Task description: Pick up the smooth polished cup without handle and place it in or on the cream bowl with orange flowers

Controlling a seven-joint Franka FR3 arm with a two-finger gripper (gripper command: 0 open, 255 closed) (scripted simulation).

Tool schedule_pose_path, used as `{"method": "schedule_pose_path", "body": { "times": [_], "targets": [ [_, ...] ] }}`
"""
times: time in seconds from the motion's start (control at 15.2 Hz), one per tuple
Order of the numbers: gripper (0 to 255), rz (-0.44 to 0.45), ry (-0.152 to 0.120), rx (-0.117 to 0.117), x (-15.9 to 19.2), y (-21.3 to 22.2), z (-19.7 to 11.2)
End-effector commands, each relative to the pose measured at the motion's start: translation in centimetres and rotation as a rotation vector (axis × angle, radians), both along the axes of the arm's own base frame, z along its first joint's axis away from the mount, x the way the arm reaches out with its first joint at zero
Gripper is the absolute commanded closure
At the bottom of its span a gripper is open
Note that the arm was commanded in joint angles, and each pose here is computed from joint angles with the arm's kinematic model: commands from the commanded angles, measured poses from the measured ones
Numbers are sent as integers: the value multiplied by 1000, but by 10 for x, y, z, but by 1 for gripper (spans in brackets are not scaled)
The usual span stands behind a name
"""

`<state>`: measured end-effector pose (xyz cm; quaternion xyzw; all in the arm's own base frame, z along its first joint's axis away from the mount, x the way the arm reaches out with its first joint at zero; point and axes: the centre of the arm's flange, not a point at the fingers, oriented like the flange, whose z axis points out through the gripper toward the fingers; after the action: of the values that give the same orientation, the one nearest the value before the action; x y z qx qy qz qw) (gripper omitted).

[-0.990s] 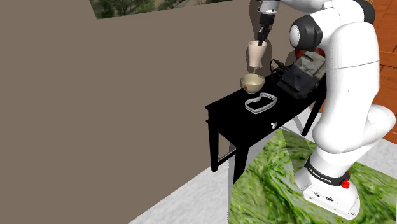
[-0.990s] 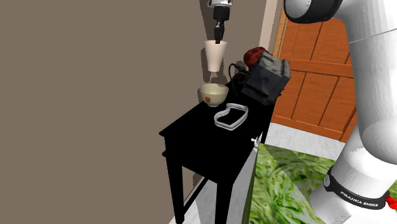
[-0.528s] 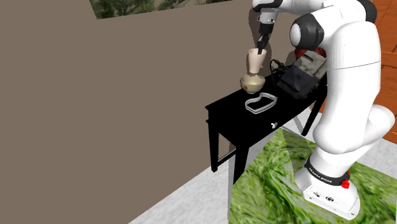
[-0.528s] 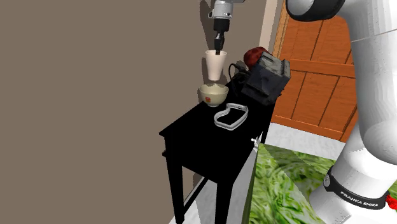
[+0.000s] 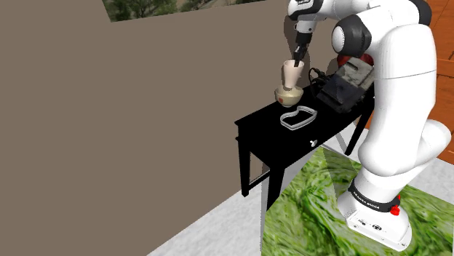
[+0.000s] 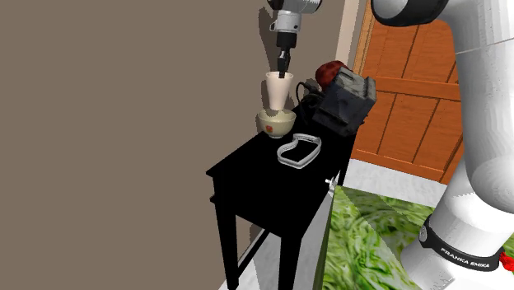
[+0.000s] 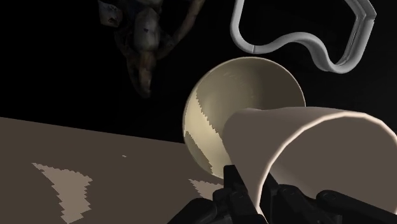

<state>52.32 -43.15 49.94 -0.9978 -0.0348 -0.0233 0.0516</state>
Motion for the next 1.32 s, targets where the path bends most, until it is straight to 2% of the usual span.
{"method": "schedule_pose_path", "body": {
  "times": [0.0, 0.2, 0.26, 0.53, 0.86, 1.25],
  "targets": [
    [255, 5, 30, 18, 6, 1, -25],
    [255, 5, 30, 18, 6, 1, -25],
    [0, 4, 29, 18, 8, -2, -26],
    [0, 4, 29, 18, 10, -4, -38],
    [0, 5, 30, 18, 5, -5, 25],
    [0, 5, 30, 18, 5, -5, 25]
  ]
}}
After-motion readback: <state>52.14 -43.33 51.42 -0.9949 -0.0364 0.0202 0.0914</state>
